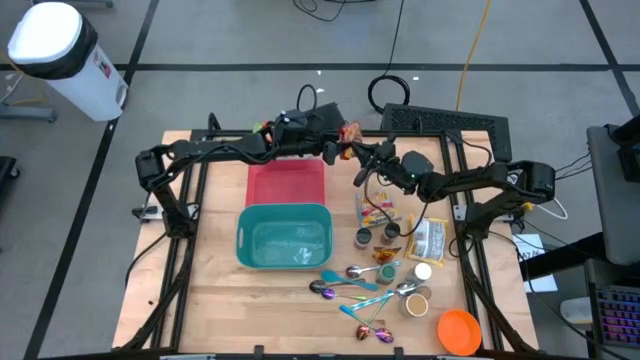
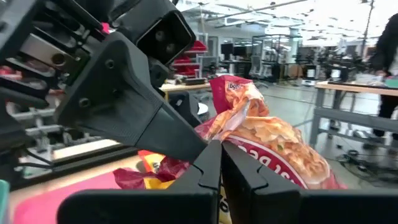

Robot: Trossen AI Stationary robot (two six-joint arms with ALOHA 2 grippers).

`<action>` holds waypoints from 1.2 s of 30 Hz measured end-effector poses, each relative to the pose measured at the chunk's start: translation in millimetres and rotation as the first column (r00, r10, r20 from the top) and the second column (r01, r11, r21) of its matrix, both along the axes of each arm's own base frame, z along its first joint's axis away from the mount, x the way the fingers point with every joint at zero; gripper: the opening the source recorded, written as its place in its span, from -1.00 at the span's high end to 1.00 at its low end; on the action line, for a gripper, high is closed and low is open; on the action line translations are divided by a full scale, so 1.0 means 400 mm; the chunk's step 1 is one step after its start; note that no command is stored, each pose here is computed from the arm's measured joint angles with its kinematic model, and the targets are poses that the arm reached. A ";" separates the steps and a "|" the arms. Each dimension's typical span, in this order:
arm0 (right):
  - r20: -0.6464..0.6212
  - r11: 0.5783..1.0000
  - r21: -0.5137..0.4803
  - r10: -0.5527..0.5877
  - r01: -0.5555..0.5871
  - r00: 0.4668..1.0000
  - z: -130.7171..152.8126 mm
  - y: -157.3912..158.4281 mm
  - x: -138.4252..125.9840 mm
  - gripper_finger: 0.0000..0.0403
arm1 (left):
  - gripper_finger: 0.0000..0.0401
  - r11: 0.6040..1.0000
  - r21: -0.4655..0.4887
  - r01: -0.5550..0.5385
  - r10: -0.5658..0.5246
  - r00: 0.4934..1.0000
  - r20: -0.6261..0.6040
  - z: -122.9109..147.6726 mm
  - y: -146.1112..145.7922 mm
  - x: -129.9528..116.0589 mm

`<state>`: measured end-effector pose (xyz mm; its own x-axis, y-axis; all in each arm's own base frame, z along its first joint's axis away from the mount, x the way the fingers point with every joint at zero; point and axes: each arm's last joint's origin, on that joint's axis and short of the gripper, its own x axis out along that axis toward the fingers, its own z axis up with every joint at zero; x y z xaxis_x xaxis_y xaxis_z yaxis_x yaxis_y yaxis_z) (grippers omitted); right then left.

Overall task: Pick & Place Food Item
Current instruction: Put the red noodle pack into the gray bin

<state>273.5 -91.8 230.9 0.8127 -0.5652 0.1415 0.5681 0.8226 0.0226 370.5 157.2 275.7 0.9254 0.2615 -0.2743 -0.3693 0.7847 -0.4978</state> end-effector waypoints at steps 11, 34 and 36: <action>-0.044 0.999 -0.005 -0.046 0.046 0.998 -0.002 0.004 0.006 1.00 | 0.03 1.000 0.006 0.002 -0.002 1.000 -0.002 0.000 0.000 -0.001; -0.117 0.995 0.026 -0.091 0.095 0.989 -0.001 0.005 -0.009 0.84 | 0.97 0.997 0.077 0.002 -0.003 1.000 0.009 0.080 0.029 -0.073; -0.110 0.995 0.026 -0.088 0.092 0.990 0.019 0.010 -0.023 0.72 | 0.97 0.998 0.060 -0.014 0.014 1.000 -0.013 0.094 0.039 -0.101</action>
<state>264.3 -88.0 238.6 0.7678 -0.6396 0.0360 0.6405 0.7678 -0.0186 330.2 172.7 313.4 0.9178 0.2908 -0.2703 -0.3869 0.8077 -0.4448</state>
